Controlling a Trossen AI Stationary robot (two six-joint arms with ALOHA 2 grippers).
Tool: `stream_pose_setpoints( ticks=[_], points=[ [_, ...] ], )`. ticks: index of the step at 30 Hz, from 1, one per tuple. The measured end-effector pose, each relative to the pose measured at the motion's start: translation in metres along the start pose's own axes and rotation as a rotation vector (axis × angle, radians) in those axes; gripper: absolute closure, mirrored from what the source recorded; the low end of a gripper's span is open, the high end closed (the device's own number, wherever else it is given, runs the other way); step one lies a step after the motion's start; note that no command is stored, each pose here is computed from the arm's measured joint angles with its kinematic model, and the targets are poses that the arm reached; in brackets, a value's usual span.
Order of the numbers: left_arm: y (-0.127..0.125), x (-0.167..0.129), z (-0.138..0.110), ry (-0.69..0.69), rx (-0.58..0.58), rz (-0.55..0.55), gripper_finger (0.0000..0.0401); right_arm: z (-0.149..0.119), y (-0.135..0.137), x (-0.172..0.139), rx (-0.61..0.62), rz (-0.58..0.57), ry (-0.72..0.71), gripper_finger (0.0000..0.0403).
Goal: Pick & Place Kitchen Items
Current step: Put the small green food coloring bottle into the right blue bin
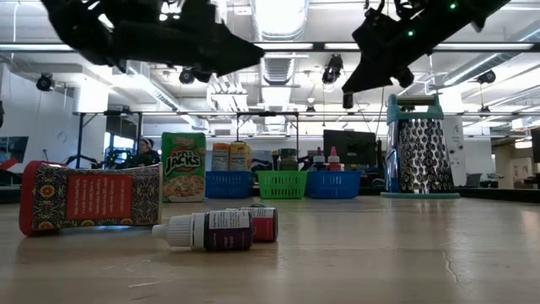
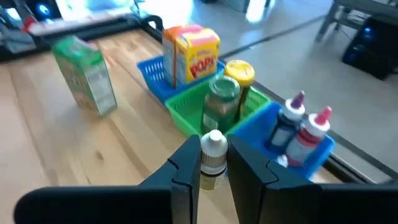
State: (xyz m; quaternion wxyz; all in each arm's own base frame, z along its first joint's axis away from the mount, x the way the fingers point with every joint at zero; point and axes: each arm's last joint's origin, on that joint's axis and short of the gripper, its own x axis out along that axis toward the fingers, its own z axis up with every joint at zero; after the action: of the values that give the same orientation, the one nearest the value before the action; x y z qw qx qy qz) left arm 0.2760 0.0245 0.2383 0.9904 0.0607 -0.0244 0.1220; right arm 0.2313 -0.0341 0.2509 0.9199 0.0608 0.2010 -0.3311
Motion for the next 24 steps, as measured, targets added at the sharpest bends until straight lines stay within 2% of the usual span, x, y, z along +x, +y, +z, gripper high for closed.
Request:
stream_pose_setpoints(
  ticks=[5, 15, 18, 24],
  points=[
    [0.003, -0.015, -0.001, -0.033, -0.006, 0.004, 0.0206, 0.011, -0.012, 0.008, 0.04, 0.046, -0.052, 0.0347],
    [0.004, -0.02, 0.002, -0.046, -0.011, 0.006, 0.0206, 0.014, -0.024, 0.02, 0.056, 0.002, -0.065, 0.0348],
    [0.004, -0.02, 0.002, -0.046, -0.011, 0.006, 0.0206, 0.01, -0.021, 0.032, 0.04, 0.027, -0.045, 0.0348],
    [0.004, -0.02, 0.001, -0.042, -0.019, 0.005, 0.0206, 0.001, -0.025, 0.062, 0.041, 0.001, -0.028, 0.0348]
  ],
)
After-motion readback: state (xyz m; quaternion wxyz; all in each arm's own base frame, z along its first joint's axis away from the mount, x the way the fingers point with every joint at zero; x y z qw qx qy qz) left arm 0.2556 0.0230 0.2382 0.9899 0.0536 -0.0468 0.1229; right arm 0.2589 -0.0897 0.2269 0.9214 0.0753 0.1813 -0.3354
